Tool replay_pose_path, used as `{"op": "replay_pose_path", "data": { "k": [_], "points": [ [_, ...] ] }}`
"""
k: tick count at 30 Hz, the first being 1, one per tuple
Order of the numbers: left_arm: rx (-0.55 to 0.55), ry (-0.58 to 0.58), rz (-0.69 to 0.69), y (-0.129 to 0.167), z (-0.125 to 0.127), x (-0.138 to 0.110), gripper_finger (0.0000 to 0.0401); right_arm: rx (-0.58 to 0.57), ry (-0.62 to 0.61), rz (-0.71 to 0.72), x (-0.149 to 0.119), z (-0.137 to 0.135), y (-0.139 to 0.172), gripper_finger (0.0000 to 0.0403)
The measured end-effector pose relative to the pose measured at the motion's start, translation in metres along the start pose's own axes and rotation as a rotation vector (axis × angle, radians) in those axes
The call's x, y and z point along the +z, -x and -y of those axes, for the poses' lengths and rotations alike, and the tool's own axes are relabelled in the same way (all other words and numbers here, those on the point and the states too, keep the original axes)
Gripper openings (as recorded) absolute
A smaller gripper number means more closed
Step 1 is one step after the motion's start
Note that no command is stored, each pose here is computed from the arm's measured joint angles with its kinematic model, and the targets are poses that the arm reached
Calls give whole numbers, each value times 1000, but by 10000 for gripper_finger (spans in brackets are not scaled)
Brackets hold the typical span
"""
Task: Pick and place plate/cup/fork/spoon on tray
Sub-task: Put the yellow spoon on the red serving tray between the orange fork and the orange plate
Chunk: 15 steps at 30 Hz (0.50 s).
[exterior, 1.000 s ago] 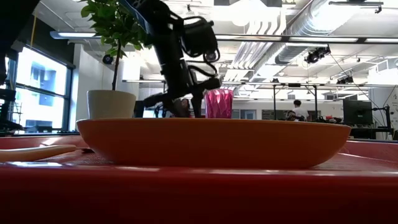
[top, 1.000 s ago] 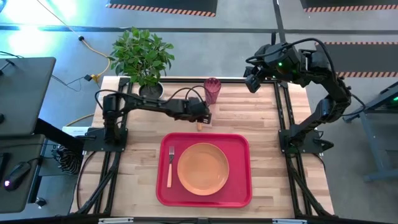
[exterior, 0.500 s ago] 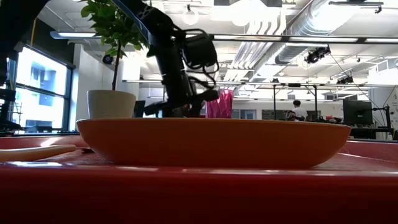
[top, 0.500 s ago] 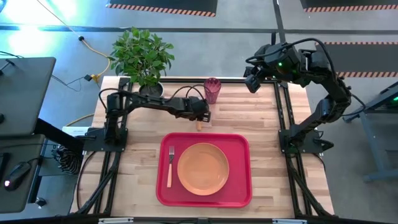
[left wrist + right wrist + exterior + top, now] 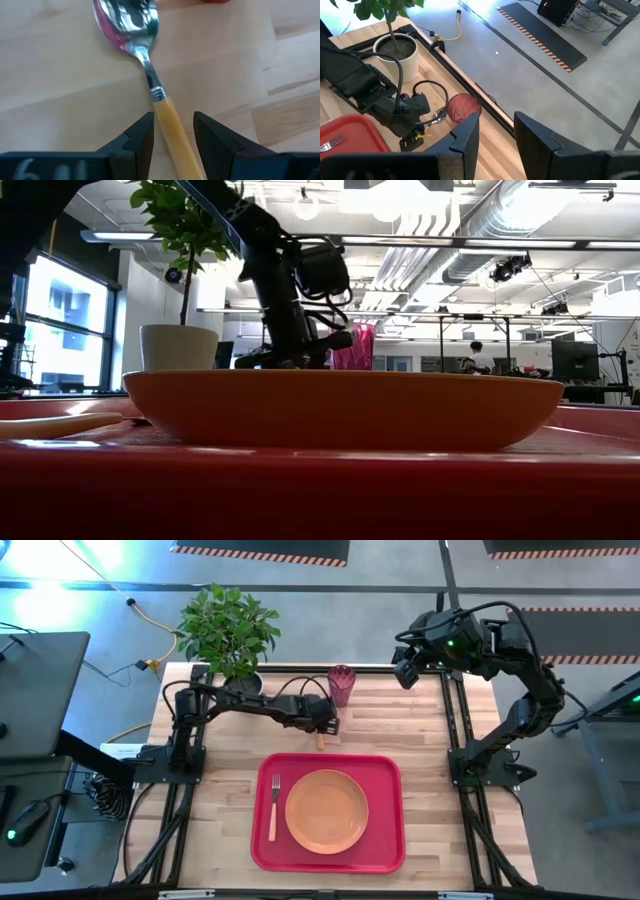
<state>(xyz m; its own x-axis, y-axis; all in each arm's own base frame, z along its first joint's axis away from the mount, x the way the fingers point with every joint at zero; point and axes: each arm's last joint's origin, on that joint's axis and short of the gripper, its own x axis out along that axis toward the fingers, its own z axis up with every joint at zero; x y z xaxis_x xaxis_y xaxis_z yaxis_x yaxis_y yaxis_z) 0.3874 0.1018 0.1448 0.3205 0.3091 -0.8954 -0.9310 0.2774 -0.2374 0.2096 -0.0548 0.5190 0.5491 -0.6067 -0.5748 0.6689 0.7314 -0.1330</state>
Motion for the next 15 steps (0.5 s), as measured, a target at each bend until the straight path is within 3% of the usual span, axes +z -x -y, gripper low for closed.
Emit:
{"op": "replay_pose_path", "data": {
  "k": [15],
  "points": [
    [-6, -10, -7, -3, -2, 5, 126, 1, -1, 0, 0, 0, 0, 114]
  ]
}}
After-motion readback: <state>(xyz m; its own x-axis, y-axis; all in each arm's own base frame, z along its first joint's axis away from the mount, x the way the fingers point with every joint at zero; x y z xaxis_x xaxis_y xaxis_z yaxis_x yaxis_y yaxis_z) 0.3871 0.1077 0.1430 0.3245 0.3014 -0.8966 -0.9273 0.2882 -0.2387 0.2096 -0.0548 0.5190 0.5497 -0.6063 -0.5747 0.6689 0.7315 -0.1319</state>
